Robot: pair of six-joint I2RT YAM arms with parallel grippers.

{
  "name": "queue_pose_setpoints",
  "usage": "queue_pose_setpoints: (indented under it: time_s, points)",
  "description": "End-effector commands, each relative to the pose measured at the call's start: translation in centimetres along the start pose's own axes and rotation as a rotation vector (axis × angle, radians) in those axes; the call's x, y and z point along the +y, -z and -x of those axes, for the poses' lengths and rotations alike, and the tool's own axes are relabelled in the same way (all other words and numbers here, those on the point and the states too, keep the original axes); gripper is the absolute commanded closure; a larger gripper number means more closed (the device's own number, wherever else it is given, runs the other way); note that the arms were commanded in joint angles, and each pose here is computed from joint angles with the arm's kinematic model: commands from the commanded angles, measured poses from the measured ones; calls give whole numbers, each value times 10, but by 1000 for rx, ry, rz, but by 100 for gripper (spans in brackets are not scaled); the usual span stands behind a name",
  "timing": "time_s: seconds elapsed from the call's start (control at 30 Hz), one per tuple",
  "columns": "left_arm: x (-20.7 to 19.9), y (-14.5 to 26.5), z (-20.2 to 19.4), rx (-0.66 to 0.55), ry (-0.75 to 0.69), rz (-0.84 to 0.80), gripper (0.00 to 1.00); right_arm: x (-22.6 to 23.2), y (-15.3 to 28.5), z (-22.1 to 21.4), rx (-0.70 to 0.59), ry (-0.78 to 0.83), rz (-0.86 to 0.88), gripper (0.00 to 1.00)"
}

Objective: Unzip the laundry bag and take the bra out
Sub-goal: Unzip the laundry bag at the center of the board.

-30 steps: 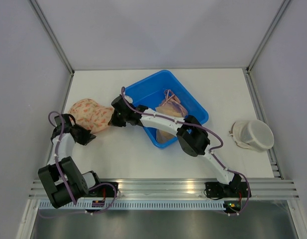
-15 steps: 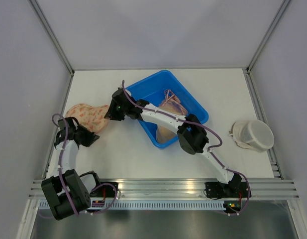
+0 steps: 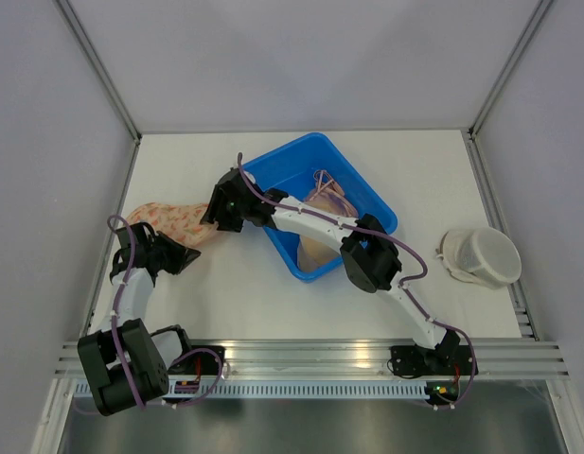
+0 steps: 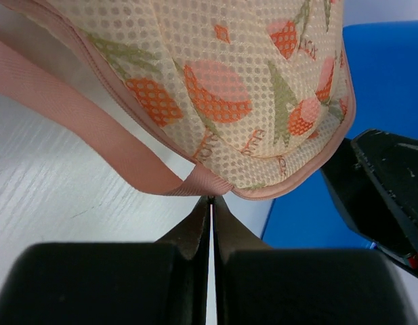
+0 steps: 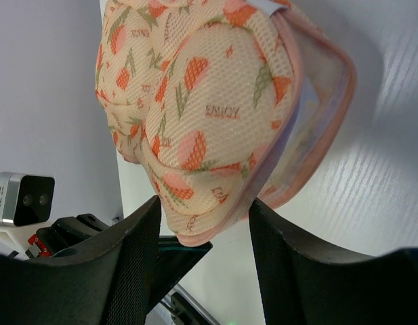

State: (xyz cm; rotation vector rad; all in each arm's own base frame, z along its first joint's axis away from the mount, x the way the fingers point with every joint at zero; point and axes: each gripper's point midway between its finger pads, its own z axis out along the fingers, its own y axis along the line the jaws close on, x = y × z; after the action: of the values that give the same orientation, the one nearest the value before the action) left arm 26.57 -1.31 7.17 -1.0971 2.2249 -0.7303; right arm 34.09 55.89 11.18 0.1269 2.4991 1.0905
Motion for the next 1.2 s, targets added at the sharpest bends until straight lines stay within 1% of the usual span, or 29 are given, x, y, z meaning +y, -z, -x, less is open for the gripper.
queue_pose_setpoints:
  time_s: [0.0,0.1,0.27,0.57,0.67,0.7,0.77,1.17]
  points:
    - [-23,3,8,-20,-11,-92,98,43,32,3,-25,-21,80,40]
    - [-28,5,12,-28,-10,-99,98,42,34,-2,-20,-40,56,40]
    - [-27,2,12,-3,-1,-89,98,28,33,-11,-26,-71,-8,40]
    - [-30,3,12,7,-15,-98,98,28,22,-32,-1,-97,-13,40]
    - [-35,6,12,5,-21,-111,98,26,16,-35,1,-112,-13,40]
    - [-36,6,13,6,-22,-116,98,24,13,-30,-24,-117,-18,40]
    - [-37,8,13,4,-23,-115,98,23,7,-30,-30,-125,-20,40]
    - [-42,14,15,-8,-44,-123,98,19,-14,-32,-26,-145,-26,45]
